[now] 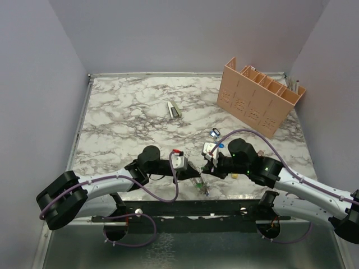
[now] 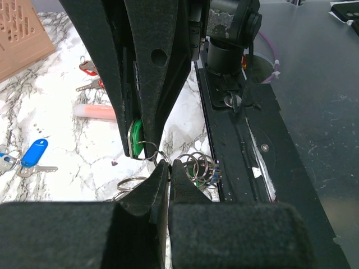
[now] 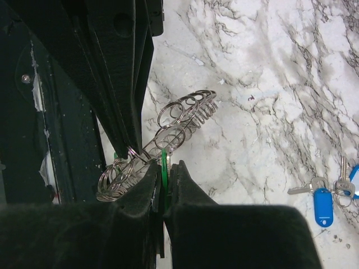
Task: Remove the keys from the keyring
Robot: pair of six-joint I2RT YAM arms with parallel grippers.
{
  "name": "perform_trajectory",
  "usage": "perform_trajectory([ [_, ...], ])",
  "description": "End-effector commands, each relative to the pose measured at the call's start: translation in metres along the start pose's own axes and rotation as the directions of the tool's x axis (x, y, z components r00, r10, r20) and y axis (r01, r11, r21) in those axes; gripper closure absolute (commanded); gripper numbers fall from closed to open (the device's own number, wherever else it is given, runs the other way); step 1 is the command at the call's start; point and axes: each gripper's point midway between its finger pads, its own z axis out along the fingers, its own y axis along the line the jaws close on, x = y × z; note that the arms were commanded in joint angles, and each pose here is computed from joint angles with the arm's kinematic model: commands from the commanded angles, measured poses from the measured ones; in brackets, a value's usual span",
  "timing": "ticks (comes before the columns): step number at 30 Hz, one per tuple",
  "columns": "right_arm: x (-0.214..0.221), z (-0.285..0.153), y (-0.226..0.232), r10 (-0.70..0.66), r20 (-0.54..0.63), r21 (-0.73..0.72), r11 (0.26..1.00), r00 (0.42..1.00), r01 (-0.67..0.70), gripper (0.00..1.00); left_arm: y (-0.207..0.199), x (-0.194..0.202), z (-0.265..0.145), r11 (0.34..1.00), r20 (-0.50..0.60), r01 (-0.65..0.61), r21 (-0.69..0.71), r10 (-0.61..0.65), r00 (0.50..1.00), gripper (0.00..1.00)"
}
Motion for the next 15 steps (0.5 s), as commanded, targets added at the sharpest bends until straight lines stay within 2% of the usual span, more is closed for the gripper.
perform_trajectory([
  [1, -0.0370, -0.0090, -0.0068, -0.037, 0.098, 0.030, 0.999, 0.995, 0.034, 0.99, -0.0111, -0.0021, 0.0056, 0.998, -0.010, 0.008, 0.070, -0.008, 1.000, 1.00],
  [15, -0.0384, -0.0109, 0.0022, -0.034, 0.073, -0.008, 0.999, 0.997, 0.034, 0.99, -0.0027, 0.0041, 0.0080, 1.000, -0.057, 0.004, 0.018, -0.003, 0.998, 1.00],
])
